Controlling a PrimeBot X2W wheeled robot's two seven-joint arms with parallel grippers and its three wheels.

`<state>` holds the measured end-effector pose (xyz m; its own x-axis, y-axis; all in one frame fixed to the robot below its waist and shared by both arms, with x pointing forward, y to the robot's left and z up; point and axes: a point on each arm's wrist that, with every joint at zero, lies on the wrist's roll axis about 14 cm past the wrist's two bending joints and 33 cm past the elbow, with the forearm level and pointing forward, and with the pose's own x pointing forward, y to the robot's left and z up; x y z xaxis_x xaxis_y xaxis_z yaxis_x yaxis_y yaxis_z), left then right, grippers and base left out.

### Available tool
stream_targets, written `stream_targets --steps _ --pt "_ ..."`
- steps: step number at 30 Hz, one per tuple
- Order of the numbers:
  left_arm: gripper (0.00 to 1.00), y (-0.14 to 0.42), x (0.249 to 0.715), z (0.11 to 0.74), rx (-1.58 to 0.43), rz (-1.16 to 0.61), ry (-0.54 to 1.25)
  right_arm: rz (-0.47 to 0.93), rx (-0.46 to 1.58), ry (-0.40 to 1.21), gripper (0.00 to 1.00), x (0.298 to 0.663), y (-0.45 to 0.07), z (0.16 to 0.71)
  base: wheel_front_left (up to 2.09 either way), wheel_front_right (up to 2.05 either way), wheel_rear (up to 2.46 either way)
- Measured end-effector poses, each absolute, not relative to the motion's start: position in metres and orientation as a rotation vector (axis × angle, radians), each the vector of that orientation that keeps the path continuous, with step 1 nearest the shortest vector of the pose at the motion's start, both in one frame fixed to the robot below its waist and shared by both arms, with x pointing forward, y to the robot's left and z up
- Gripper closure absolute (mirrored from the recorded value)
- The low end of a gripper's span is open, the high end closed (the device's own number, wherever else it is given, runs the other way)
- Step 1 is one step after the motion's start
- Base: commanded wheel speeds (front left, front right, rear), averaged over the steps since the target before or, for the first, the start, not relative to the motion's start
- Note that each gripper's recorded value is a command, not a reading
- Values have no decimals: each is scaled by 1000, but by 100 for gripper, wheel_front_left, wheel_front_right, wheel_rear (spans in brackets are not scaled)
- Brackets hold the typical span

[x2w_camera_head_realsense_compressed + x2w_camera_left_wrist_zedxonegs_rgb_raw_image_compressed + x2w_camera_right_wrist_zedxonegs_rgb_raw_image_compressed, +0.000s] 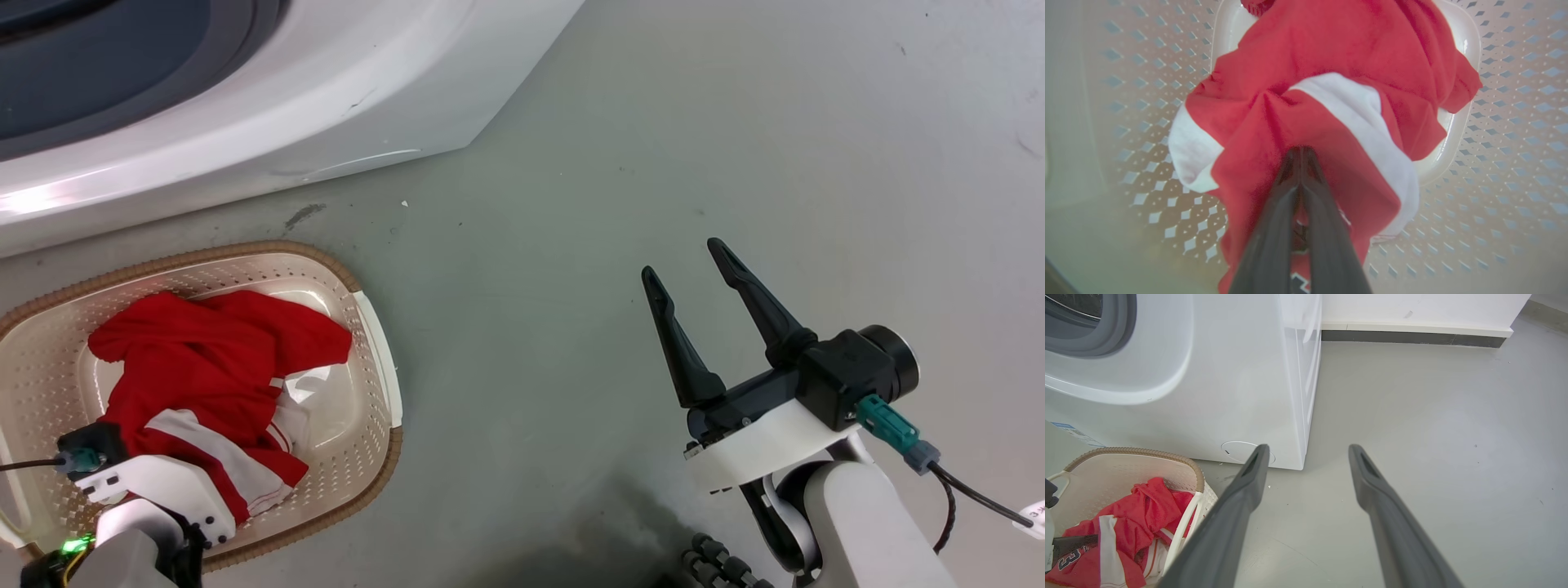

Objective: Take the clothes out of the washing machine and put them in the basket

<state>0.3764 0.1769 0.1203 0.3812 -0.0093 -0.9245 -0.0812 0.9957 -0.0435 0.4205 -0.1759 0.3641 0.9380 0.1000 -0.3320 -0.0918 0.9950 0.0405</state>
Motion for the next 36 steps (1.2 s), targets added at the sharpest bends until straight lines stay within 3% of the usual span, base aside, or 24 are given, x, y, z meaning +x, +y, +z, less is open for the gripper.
stream_targets --steps 2,3,4,5,16,36 --pt "100 174 374 122 -105 56 1193 100 25 338 0 421 -175 365 0 0 0" --pt "83 171 373 123 -113 56 1201 101 25 334 0 421 -175 367 0 0 0" --pt "34 169 372 125 -126 62 1203 102 25 331 0 421 -175 368 0 0 0" --pt "0 167 370 127 -134 66 1203 103 26 326 0 420 -174 370 0 0 0" --pt "0 170 355 175 -182 91 1138 111 37 235 0 413 -170 411 0 0 0" --pt "0 186 419 326 -207 62 596 172 34 104 0 382 -145 472 0 0 0"
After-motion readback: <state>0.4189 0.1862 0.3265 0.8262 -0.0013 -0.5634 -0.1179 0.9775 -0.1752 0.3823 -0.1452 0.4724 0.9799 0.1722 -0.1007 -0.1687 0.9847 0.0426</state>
